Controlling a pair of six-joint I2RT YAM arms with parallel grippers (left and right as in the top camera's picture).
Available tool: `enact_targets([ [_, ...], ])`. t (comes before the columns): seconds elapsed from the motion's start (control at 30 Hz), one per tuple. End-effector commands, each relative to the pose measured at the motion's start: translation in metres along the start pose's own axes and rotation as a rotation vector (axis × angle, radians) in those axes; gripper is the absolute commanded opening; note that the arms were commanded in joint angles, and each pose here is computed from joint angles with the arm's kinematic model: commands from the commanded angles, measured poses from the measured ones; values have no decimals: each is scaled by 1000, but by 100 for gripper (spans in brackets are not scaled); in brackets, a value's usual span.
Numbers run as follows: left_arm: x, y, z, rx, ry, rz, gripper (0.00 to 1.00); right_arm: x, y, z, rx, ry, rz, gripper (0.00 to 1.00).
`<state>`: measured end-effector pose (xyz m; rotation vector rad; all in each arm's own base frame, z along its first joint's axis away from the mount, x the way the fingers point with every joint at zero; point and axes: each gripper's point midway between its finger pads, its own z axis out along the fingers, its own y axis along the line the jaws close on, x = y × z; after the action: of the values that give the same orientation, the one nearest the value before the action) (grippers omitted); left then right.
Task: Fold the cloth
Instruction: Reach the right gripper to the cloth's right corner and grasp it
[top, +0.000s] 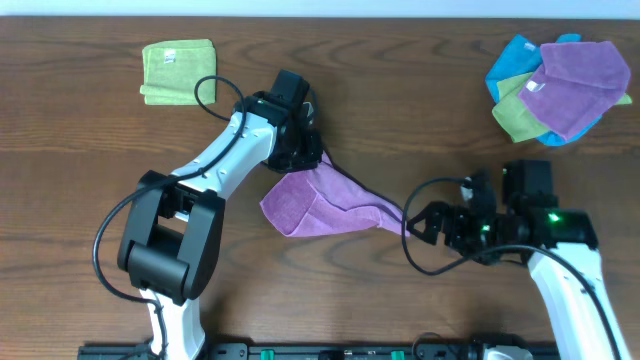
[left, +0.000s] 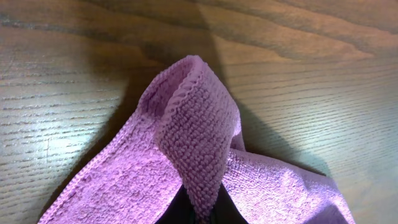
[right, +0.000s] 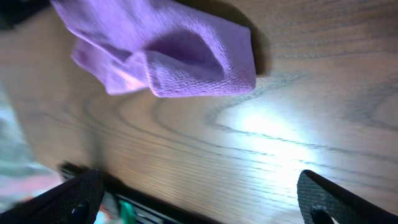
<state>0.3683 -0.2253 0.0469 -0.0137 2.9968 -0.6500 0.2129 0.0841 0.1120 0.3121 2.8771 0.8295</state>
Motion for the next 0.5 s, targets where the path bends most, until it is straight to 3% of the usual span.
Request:
enact_targets([
  [0.0,-3,-8,-7,24,-13,-1,6,-6,-4,12,39,12,46,99],
  [0.17,-2,-9,-7,24,-10,0,6,-27,0,28,-9,-44,421,99],
  [0.27,-2,-8,-7,18,-12,0,6,-30,9,39,-71,-59,290,99],
  [0.47,-2,-8,-7,19,-11,0,6,4,22,67,-30,52,-145,99],
])
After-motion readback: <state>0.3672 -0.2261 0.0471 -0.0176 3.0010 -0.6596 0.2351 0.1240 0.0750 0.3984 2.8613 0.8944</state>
